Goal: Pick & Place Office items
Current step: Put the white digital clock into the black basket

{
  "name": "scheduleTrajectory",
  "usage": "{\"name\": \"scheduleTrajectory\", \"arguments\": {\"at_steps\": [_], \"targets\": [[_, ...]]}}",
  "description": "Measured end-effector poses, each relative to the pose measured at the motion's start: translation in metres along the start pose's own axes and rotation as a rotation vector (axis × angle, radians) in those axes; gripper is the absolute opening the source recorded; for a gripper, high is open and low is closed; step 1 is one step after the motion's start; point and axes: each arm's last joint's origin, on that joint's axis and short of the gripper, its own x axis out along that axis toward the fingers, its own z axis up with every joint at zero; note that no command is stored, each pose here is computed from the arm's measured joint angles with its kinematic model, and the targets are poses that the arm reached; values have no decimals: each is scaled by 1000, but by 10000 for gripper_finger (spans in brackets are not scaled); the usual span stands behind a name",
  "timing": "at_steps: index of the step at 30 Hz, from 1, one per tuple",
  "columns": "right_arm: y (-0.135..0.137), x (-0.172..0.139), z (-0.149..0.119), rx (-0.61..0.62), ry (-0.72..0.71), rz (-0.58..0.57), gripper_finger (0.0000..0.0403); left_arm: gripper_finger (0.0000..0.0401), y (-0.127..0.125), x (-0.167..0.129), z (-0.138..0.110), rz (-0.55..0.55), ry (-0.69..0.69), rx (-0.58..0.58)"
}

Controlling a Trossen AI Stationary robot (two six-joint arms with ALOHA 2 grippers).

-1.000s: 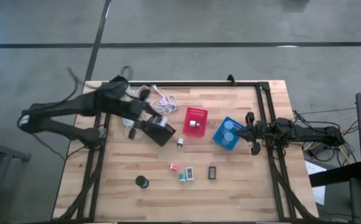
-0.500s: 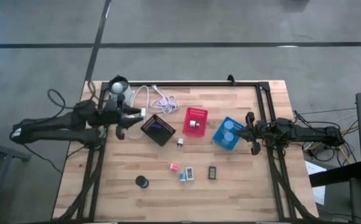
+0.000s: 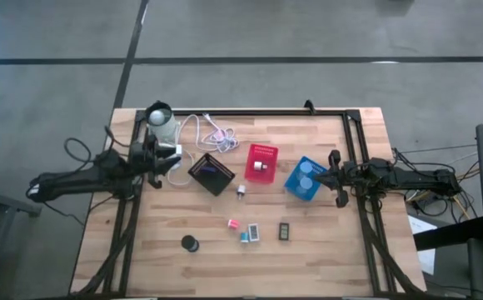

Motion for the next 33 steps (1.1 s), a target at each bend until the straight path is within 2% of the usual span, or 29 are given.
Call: {"name": "scheduleTrajectory", "arguments": {"at_steps": [5, 16, 25, 29, 33], "targets": [[0, 0, 0, 5, 0, 0, 8, 142, 3, -3, -12, 8, -3, -6], [0, 0, 0, 8, 0, 0, 8, 142, 2, -5, -5, -21, -65, -8], [0, 0, 0, 8, 0, 0, 8, 142, 5, -7, -19, -18, -86, -36], [0, 0, 0, 7, 0, 0, 8, 142, 4, -8, -8, -5, -128, -39], [0, 0, 0, 4, 0, -1, 8, 142, -4, -7, 25, 6, -133, 23]]}}
